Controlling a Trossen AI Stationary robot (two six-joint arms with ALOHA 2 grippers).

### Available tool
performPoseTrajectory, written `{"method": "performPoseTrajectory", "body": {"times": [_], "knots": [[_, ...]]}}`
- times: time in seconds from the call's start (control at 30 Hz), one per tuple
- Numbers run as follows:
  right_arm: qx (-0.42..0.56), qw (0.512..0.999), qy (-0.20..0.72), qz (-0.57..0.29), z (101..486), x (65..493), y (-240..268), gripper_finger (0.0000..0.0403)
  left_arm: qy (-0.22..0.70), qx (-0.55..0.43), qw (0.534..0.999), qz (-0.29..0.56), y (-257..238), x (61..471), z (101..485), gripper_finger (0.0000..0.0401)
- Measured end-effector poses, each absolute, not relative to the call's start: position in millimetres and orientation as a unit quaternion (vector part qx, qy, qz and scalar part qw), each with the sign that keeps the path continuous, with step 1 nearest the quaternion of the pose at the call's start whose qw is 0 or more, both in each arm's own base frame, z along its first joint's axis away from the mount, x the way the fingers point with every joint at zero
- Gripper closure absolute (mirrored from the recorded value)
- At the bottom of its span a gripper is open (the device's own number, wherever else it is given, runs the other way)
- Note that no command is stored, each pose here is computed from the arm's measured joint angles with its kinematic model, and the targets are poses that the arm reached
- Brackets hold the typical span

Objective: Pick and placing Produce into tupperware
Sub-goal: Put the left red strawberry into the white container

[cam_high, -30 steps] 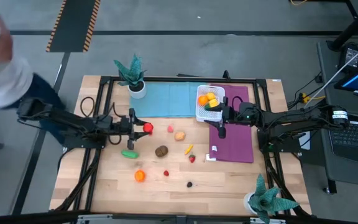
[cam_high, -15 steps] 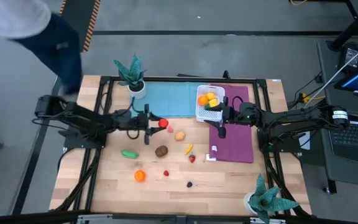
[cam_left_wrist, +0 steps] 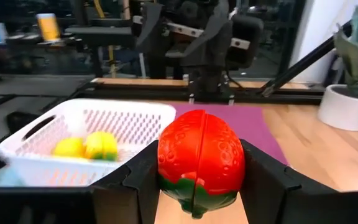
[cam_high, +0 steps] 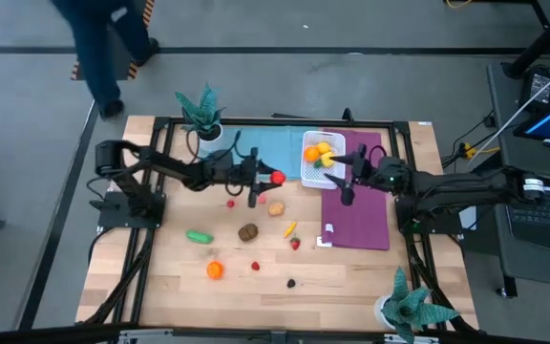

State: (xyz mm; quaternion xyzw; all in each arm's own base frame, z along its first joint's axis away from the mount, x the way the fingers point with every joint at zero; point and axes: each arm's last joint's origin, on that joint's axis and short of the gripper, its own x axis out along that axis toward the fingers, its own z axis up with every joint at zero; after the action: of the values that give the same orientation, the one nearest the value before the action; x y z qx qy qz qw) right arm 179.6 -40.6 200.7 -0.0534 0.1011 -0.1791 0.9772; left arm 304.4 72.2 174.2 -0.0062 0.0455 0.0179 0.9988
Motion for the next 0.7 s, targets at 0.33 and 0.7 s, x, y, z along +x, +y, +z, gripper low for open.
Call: {"method": "performPoseTrajectory", "body": {"times": [0.33, 0.7], "knots": [[-0.052, 0.977, 0.108, -0.177, 199.6, 151.3, -34.8, 0.0137, 0.016, -0.008, 1.000, -0.015, 106.5, 354.0, 185.9, 0.0236], [-0.066, 0.977, 0.102, -0.176, 203.4, 144.7, -33.5, 0.0137, 0.022, -0.005, 1.000, -0.010, 124.9, 394.7, 191.9, 0.0236]]}}
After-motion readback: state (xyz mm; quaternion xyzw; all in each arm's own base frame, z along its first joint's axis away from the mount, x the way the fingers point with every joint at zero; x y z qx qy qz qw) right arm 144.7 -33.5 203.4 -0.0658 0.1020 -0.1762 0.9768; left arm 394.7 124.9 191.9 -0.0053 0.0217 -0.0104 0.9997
